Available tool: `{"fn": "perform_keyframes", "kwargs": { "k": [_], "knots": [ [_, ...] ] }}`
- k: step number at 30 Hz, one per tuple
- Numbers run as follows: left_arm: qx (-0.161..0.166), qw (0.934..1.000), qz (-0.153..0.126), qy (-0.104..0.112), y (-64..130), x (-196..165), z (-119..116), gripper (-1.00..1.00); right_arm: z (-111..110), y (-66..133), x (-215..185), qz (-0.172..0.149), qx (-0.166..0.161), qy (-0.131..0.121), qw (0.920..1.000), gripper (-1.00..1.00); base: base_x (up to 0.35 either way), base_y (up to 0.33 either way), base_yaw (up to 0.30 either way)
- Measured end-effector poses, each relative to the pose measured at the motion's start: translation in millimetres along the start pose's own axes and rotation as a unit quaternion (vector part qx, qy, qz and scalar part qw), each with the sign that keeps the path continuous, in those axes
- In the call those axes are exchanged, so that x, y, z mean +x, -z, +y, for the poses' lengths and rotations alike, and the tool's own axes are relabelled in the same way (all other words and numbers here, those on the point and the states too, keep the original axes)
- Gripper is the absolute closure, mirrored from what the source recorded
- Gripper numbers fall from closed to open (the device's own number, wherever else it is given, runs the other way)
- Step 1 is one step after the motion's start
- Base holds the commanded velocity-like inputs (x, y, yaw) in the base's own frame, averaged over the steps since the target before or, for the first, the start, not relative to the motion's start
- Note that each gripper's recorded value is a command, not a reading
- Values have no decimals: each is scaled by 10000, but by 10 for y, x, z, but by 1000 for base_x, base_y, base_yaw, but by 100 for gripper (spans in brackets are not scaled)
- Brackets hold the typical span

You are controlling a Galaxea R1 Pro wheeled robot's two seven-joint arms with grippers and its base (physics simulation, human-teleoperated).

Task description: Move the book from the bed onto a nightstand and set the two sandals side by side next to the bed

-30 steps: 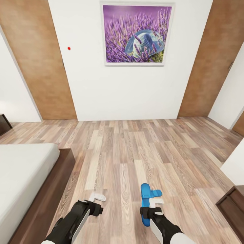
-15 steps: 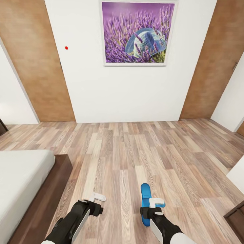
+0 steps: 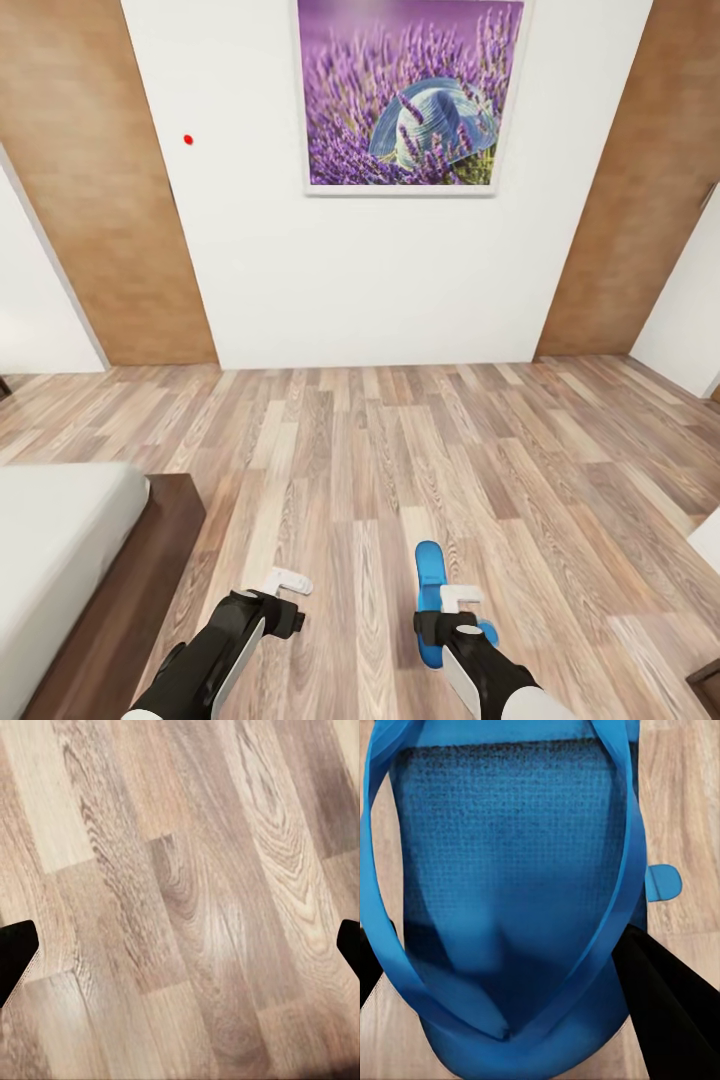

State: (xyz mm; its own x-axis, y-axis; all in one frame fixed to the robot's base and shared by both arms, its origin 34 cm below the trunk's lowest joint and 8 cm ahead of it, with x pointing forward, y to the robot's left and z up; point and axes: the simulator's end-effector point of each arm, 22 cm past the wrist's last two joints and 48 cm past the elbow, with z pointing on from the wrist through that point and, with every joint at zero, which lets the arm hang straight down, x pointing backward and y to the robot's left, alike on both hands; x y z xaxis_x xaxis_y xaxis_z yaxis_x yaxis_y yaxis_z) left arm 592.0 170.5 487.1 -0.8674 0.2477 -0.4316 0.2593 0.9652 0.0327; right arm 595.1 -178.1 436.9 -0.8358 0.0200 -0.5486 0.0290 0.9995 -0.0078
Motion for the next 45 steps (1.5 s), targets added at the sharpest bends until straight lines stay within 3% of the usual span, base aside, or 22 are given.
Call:
{"fn": "perform_keyframes", "kwargs": {
  "k": [4,6,17,34,38,45],
  "knots": [
    [1,10000,2,1,-1,2,0,-100,-2,0,1,1,4,-4,10000,100,161,0,0],
    [-11,10000,-49,29,24,-98,37,-100,98,6,-139,-100,-99,-37,9999,100,0,0,0],
    [-9,9998,-184,22,70,-214,34,-100,62,36,-710,-575,-72,-175,9982,100,0,0,0],
    [-7,9998,-184,16,70,-215,31,-100,61,36,-699,-568,-72,-173,9982,100,0,0,0],
    [-57,10000,-16,-24,19,-18,71,-100,-93,15,-564,-493,41,-130,9987,100,0,0,0],
    [-68,9999,141,-36,-28,133,82,-100,-137,10,-526,-475,72,-108,9988,100,0,0,0]
  ]
}}
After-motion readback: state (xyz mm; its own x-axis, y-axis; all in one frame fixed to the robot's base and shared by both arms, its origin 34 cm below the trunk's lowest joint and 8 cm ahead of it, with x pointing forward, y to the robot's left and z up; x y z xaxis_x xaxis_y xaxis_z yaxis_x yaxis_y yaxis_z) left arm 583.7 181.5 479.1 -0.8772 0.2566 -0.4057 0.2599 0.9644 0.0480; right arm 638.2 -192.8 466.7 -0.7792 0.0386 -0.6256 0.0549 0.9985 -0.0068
